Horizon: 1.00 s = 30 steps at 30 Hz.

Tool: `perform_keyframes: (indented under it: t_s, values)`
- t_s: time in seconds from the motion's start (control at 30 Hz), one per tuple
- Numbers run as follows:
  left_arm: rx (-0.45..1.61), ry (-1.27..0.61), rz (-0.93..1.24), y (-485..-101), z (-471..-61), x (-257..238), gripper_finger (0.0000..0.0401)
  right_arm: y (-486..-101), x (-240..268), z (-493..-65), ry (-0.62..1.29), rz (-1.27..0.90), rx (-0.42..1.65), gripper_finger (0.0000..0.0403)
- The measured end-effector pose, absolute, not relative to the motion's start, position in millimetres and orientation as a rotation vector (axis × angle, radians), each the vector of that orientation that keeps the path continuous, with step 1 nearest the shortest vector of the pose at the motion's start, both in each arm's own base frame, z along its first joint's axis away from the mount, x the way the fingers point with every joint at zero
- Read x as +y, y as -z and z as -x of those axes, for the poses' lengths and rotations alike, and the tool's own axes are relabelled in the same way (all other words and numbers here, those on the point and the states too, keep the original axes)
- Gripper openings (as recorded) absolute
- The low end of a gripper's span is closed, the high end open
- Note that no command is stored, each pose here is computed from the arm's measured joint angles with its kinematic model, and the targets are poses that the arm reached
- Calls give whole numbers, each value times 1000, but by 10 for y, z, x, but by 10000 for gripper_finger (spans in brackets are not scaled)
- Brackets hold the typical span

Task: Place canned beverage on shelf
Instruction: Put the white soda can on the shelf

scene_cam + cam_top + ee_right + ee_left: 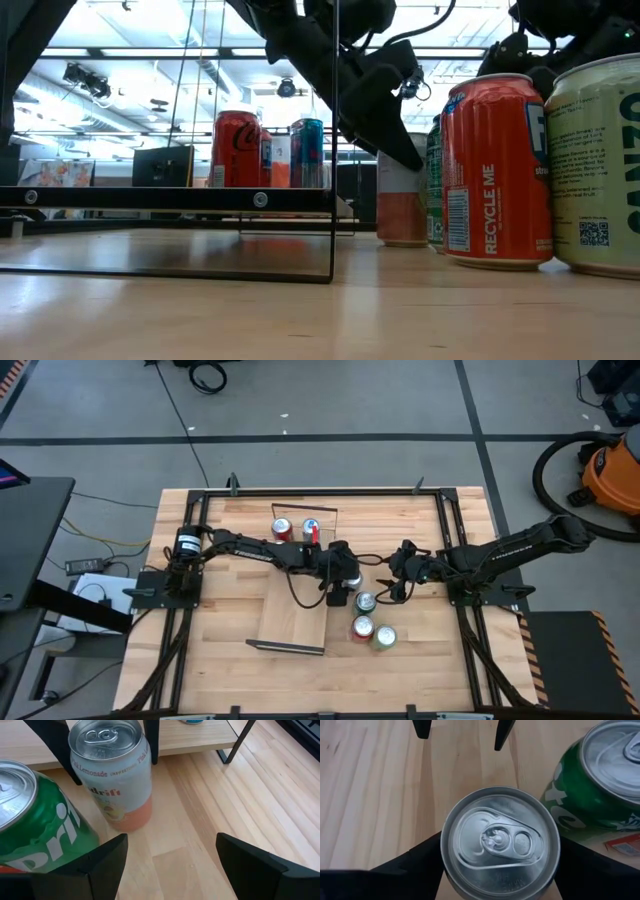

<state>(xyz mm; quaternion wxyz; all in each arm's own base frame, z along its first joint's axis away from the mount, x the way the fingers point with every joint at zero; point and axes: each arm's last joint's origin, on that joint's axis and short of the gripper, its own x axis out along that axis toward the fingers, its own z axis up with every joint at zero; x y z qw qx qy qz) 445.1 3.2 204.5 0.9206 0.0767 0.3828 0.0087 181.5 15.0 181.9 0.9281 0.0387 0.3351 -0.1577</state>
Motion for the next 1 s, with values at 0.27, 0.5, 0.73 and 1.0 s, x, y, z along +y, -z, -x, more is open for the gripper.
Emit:
perform_keyframes:
  t_s: [0.27,0.5,0.73,1.0]
  values:
    - [747,-27,-169,-2356,-4328,71,301,-1813,150,-1809,324,-77,695,313]
    - [724,-64,-137,-2818,-4042,141,299,-1805,151,-1802,323,-78,704,313]
    - [823,-107,-83,-3010,-3742,205,300,-1803,173,-1799,313,-78,706,313]
    - [910,-156,-104,-2988,-3649,221,301,-1808,225,-1798,291,-83,697,313]
